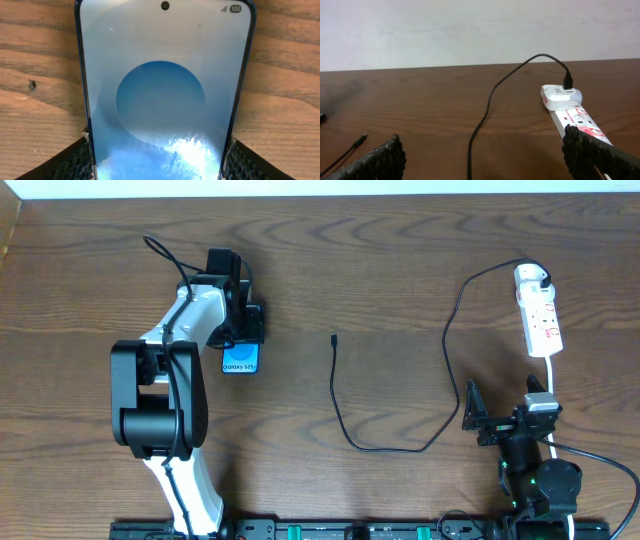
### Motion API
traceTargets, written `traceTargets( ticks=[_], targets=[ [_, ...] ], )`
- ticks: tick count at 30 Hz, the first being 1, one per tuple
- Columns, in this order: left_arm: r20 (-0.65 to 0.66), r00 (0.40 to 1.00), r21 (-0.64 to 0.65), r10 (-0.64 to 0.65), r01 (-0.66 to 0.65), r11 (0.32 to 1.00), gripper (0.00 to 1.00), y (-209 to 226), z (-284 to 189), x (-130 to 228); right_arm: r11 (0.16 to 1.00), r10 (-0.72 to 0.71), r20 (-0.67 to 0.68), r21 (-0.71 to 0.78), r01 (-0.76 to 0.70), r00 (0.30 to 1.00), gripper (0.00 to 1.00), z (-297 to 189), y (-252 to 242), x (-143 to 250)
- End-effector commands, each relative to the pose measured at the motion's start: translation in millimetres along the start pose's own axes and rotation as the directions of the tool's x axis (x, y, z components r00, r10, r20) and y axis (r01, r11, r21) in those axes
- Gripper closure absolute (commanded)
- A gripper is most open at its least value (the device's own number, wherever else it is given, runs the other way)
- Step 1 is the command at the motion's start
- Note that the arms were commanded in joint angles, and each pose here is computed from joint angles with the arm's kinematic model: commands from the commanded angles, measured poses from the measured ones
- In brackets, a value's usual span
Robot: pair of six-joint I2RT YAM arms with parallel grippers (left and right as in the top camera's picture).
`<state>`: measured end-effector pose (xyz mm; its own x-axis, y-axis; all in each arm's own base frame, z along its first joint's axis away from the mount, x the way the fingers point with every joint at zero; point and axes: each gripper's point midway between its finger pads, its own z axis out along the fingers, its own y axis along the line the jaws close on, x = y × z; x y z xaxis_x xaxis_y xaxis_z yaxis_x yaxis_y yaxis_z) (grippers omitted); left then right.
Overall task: Plug charger to phone and switch on socket
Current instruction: 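Lower the left gripper and grasp the phone's top edge, then lift the phone with the left gripper and tilt it upright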
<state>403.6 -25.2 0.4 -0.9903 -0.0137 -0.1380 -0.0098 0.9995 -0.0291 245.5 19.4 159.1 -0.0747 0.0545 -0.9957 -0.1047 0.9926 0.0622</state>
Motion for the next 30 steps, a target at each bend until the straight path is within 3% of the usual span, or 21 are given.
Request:
traceTargets(
  ticks=[1, 12, 24, 30],
  targets=[
    [0.04, 0.999, 0.024, -0.004, 0.004, 1.0, 0.35, -3, -18, -9, 1.0, -0.001, 0.001, 0.006, 0.001, 1.0, 0.01, 0, -1, 1],
    [0.166, 0.984, 0.083, -0.06, 0.046, 0.995, 0.36, -12, -80, -20, 1.0, -0.001, 0.001, 0.006, 0.001, 1.0, 0.01, 0, -1, 1],
    [0.078, 0.995, 0.339, -0.061, 0.031, 0.94, 0.36, -57, -92, -1, 1.0, -0.001, 0.001, 0.006, 0.001, 1.0, 0.01, 0, -1, 1],
    [0.029, 0.991, 0.423, -0.133, 0.108, 0.9, 0.36, -71, -97, 1, 1.0, -0.001, 0.001, 0.006, 0.001, 1.0, 0.01, 0, -1, 1]
  ],
)
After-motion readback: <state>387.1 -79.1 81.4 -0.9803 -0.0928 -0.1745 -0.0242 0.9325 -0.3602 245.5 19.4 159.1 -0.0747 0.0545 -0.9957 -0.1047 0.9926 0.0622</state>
